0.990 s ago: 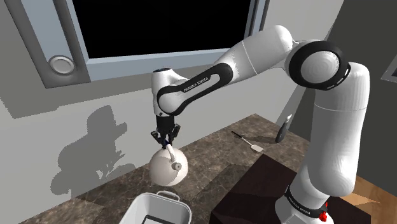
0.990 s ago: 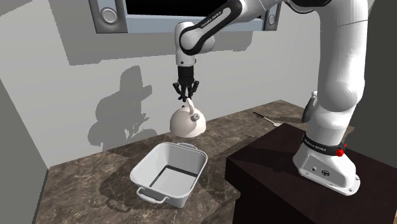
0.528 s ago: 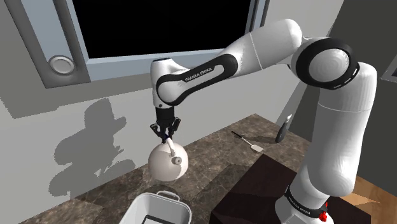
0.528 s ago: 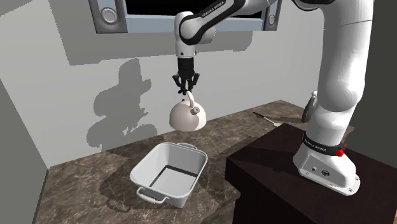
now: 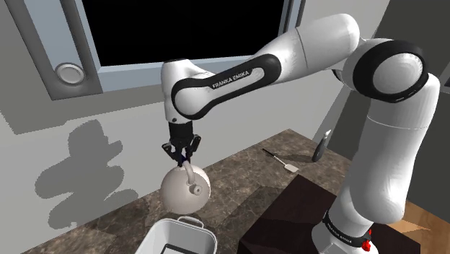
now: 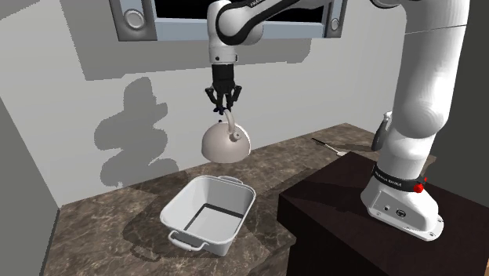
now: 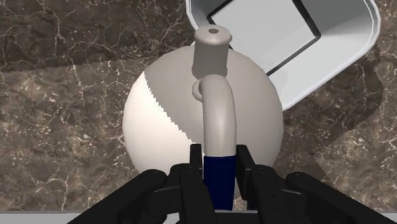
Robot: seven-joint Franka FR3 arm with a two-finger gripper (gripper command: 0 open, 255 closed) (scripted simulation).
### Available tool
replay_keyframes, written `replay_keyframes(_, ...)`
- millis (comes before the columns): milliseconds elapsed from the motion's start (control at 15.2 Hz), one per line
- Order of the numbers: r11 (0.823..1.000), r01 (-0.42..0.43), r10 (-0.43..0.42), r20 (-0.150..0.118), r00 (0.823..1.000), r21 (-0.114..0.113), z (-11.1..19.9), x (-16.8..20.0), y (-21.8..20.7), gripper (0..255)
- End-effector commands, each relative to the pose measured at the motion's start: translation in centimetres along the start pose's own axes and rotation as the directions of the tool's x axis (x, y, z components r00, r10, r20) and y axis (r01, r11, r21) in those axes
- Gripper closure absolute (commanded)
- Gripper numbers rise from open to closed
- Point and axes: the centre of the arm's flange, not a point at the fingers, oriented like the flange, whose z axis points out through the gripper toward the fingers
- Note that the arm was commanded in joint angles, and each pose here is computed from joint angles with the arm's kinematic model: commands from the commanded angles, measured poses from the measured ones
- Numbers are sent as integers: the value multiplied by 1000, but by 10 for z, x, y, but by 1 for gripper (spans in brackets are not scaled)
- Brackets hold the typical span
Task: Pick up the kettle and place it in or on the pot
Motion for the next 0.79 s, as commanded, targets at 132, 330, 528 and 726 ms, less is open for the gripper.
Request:
replay_keyframes(132, 1000, -1, 1, -1, 1000, 1, -15, -39, -34, 255)
replay_keyframes(330, 1000, -1, 1, -1, 1000, 1, -24, -67, -60, 255)
replay_keyframes(528, 1000, -1, 1, -1, 1000, 1, -33, -96, -86, 255)
replay_keyframes(726, 1000, -1, 1, -1, 1000, 1, -42, -124, -112, 255)
